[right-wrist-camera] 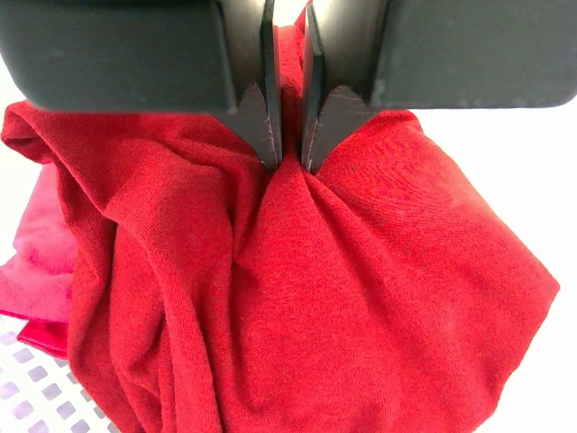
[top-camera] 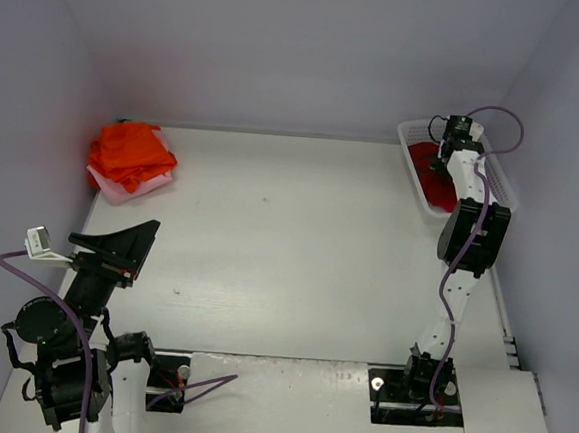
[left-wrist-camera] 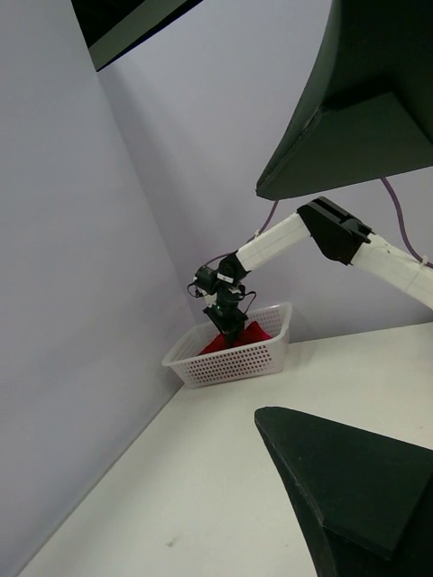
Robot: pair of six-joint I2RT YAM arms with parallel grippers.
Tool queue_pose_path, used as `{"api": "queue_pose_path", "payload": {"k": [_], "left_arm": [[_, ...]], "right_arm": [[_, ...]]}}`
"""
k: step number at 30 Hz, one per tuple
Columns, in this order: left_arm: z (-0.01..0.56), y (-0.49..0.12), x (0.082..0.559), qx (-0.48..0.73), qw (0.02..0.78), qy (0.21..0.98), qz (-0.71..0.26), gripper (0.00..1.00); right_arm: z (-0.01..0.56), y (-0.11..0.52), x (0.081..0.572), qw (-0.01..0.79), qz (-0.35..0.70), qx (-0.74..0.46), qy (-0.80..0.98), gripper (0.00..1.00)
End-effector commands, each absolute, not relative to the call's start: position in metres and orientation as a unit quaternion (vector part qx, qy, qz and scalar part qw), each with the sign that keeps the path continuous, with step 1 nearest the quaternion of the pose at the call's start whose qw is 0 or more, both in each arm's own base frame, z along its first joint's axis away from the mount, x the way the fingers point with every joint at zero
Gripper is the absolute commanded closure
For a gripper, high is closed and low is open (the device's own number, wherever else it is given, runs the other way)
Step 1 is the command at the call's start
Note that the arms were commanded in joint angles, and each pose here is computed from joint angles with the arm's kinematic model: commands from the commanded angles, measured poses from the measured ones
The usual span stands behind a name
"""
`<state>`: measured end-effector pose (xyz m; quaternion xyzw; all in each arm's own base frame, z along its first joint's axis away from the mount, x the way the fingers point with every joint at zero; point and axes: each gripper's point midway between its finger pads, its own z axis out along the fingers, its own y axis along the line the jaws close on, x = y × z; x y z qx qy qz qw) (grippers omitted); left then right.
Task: Fold and stack the t-shirts
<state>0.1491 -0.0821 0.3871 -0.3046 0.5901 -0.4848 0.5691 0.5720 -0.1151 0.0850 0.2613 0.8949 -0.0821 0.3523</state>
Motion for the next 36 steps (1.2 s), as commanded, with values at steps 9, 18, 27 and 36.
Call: {"api": "queue_pose_path", "payload": {"k": [9, 18, 27, 36], "left_arm": [[0.414, -0.087, 0.139, -0.273, 0.595, 0.571, -0.496, 0.07], [0.434, -0.092, 0.126, -0.261, 0.607, 0.561, -0.498, 0.07], [0.444, -0.094, 0.117, -0.255, 0.613, 0.555, -0.501, 0.07], [0.449, -0.096, 0.111, -0.253, 0.617, 0.551, -0.502, 0.07]], "right_arm": [[0.263, -0.120, 0.569, 0.508, -0.047, 0.308, 0.803, 1.00], [0.343, -0.111, 0.550, 0.570, -0.015, 0.302, 0.764, 1.00], [0.423, -0.091, 0.521, 0.629, 0.036, 0.277, 0.725, 1.00], [0.475, -0.037, 0.492, 0.647, 0.169, 0.225, 0.709, 1.00]]}}
